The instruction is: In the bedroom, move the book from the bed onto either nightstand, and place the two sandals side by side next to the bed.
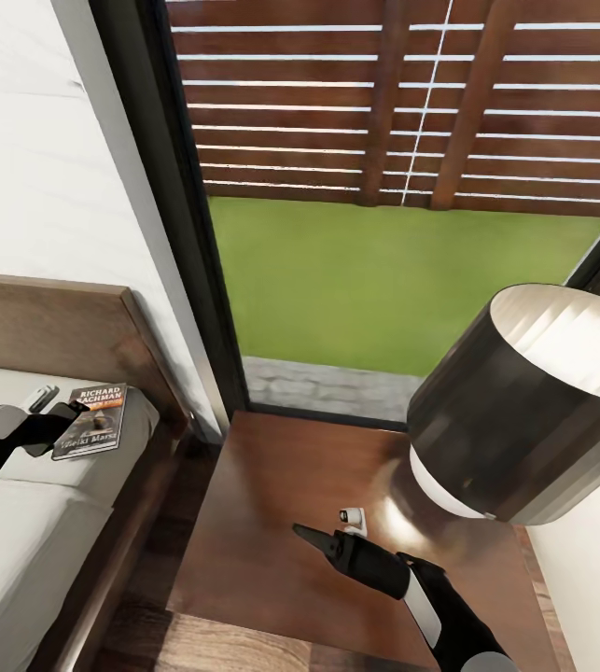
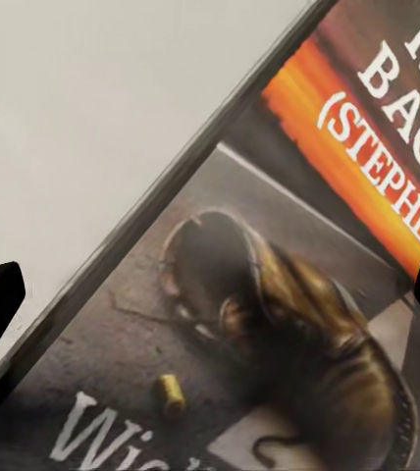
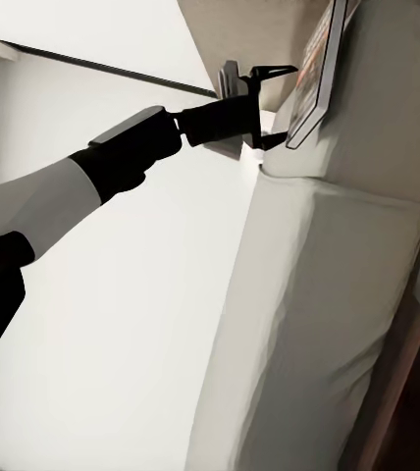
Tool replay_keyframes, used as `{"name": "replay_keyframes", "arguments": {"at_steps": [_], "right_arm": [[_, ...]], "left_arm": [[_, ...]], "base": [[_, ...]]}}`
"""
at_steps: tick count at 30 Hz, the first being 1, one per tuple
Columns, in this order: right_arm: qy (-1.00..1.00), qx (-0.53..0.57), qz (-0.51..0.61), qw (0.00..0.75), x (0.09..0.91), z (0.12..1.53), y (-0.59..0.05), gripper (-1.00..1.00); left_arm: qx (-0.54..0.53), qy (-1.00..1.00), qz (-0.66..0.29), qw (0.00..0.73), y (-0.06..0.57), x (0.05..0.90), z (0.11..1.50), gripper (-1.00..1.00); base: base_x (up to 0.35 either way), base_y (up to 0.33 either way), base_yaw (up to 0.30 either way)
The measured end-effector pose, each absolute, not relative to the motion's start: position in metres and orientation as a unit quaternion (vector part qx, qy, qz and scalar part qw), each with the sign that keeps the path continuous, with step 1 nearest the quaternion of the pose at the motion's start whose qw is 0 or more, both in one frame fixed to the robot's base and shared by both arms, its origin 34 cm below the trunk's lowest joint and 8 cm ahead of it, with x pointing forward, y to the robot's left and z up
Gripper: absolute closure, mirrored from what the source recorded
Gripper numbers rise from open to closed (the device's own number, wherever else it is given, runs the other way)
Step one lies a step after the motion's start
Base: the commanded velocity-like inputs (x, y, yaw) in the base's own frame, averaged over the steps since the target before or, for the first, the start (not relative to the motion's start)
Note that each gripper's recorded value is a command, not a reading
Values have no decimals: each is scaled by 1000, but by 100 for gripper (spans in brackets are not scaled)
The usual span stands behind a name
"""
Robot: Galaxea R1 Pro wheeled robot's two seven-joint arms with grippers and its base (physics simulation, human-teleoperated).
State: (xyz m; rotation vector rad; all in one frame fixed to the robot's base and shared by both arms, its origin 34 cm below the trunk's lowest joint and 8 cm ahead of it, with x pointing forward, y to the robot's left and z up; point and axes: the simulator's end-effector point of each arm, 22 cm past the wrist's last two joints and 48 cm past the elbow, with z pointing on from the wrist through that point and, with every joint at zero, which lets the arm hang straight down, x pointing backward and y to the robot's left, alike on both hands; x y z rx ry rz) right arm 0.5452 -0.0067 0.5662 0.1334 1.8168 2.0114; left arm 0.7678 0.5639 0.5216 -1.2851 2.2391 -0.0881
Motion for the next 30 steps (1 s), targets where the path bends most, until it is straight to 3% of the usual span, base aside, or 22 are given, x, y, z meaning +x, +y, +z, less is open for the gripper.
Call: {"name": "replay_keyframes", "arguments": {"at_steps": [30], "right_arm": [[654,48,724,212,550,595,-7,-100]], "left_arm": [[-481,833,-32,273,570,769,552,-100]], "base": [[0,0,0]]}}
